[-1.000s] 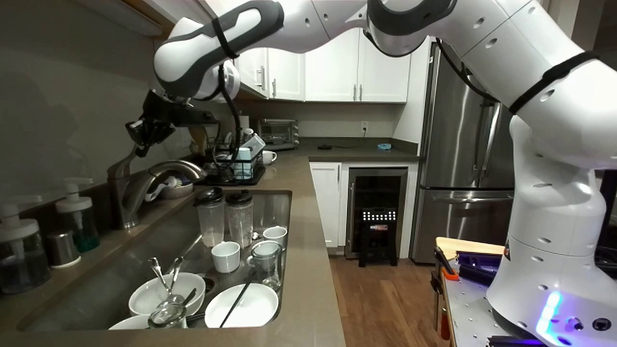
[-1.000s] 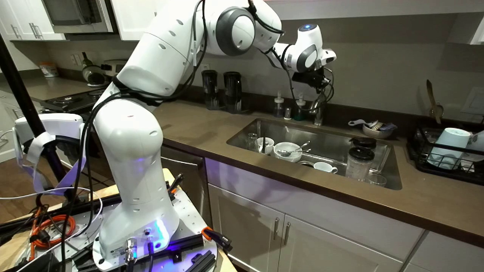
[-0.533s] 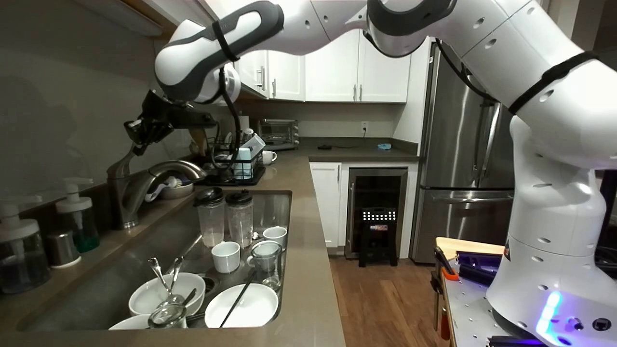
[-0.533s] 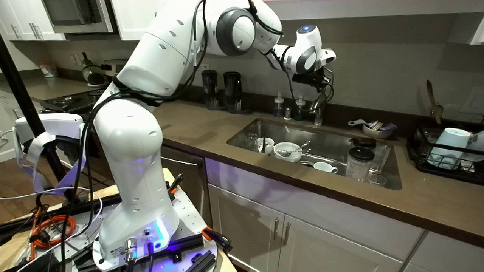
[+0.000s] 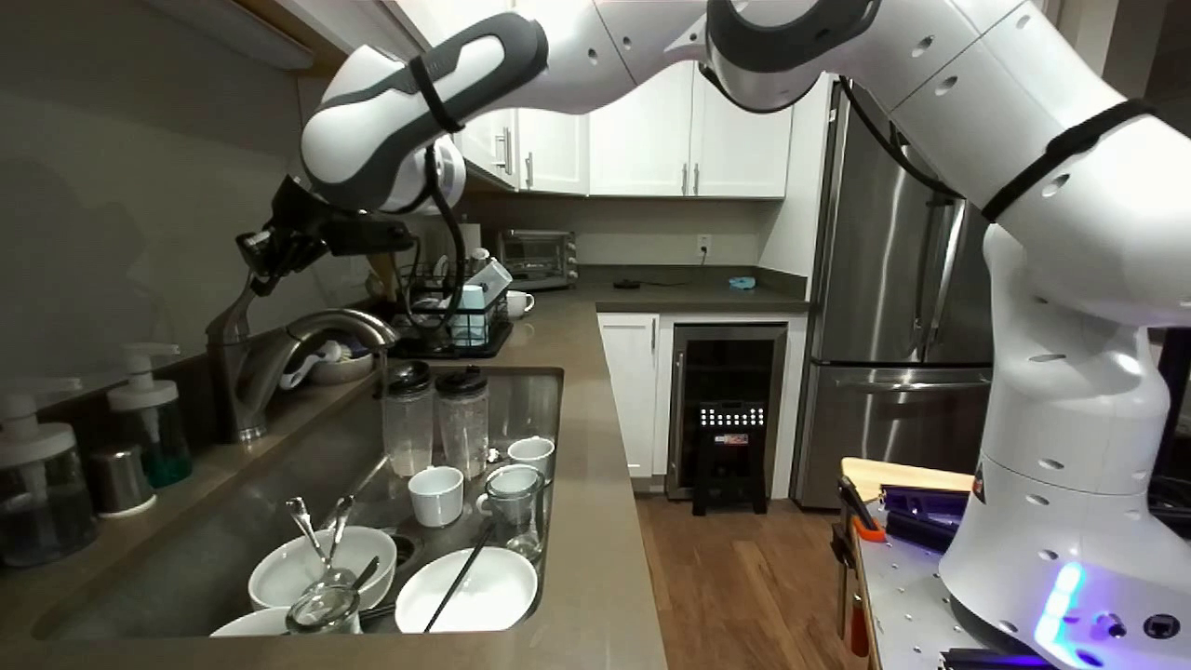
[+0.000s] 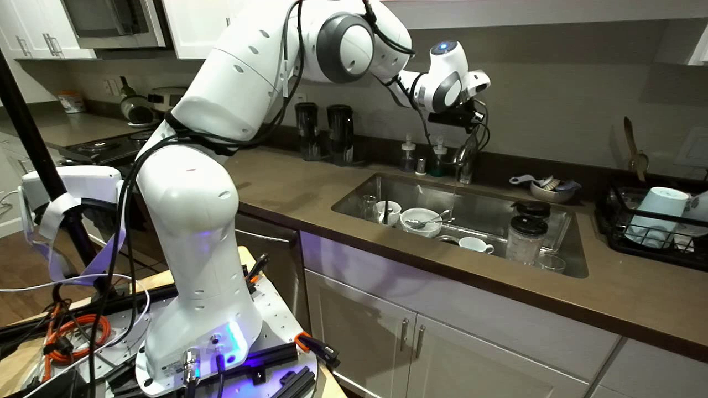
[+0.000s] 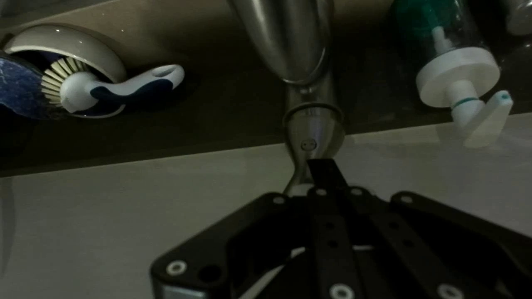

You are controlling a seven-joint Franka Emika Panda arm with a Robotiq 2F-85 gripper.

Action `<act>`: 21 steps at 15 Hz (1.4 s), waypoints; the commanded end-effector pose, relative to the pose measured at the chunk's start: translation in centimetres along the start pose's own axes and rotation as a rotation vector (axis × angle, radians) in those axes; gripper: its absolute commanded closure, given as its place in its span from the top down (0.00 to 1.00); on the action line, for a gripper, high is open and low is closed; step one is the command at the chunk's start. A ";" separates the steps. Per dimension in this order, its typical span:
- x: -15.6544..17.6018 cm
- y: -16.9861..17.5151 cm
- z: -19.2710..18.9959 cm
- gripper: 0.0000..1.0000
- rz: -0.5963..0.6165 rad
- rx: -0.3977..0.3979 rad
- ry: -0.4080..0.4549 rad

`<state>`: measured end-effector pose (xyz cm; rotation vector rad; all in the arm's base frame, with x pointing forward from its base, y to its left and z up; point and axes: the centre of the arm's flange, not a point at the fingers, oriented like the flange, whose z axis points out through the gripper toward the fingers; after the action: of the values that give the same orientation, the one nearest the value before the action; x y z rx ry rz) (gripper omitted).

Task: Push the faucet handle up

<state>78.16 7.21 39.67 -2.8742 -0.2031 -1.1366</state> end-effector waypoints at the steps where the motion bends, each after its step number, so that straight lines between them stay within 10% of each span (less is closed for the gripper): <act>1: 0.3 0.5 0.1 0.00 -0.033 -0.040 0.048; 21: 0.7 0.6 0.8 0.00 -0.002 -0.028 0.264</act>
<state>78.68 6.79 38.04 -2.7790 -0.2087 -1.4061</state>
